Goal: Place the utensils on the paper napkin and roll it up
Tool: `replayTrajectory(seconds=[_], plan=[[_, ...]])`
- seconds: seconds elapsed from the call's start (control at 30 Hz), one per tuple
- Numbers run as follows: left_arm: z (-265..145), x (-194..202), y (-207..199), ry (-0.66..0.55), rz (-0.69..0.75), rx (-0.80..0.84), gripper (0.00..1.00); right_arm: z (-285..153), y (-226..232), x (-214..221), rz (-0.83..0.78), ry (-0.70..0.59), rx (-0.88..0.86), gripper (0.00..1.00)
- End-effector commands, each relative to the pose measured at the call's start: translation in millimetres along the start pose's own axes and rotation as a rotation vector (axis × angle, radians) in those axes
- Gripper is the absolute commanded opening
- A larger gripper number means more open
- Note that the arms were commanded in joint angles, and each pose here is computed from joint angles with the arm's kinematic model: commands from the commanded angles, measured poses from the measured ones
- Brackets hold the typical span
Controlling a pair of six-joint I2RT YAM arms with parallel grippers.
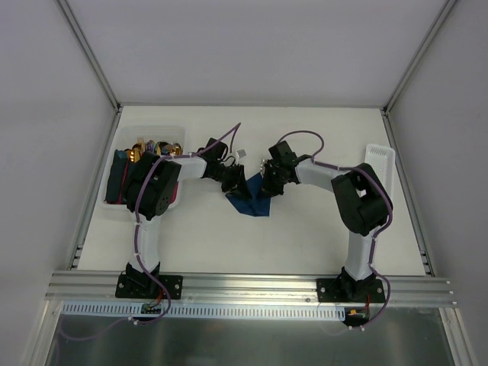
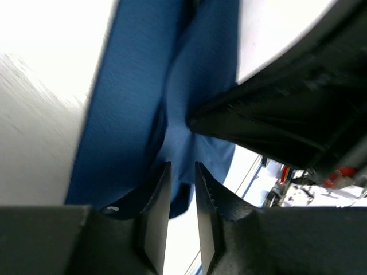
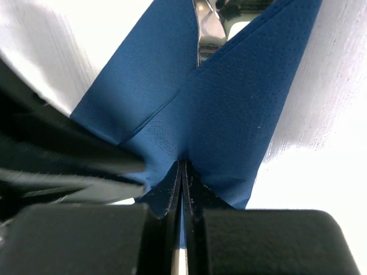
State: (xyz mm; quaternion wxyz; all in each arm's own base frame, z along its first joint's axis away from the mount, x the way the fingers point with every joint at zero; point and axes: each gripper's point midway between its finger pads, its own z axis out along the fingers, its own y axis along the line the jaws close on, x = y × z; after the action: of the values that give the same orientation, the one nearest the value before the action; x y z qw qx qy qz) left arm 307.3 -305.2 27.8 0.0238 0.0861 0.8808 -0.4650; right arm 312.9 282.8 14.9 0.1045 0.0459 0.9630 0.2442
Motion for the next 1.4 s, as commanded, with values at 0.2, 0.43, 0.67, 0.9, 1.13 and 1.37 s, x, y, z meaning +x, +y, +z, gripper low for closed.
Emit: replayTrajectory(seconds=[0.2,0.43,0.67,0.9,1.13,1.37], plan=[[-33.8,9.4,-84.2,-0.034,0.262,0.123,0.25,17.2,-40.0,15.3,-0.023,0.056,0.135,0.0],[-6.8,28.3,-73.4,0.025,0.174,0.144,0.2,19.4,-33.2,18.7,0.002,0.085,0.102,0.0],[7.3,27.7,-57.8,0.021,0.128,0.136,0.16,20.9,-34.0,20.6,0.059,0.107,0.09,0.0],[19.6,23.0,-34.5,-0.001,0.064,0.068,0.15,20.6,-31.5,22.0,0.08,0.117,0.078,0.0],[26.4,30.8,6.7,0.001,0.017,-0.093,0.14,15.8,-26.0,18.8,0.063,0.108,0.056,0.0],[23.7,39.9,30.3,0.034,-0.012,-0.216,0.1,-8.3,-4.7,-2.5,0.03,0.033,-0.002,0.14]])
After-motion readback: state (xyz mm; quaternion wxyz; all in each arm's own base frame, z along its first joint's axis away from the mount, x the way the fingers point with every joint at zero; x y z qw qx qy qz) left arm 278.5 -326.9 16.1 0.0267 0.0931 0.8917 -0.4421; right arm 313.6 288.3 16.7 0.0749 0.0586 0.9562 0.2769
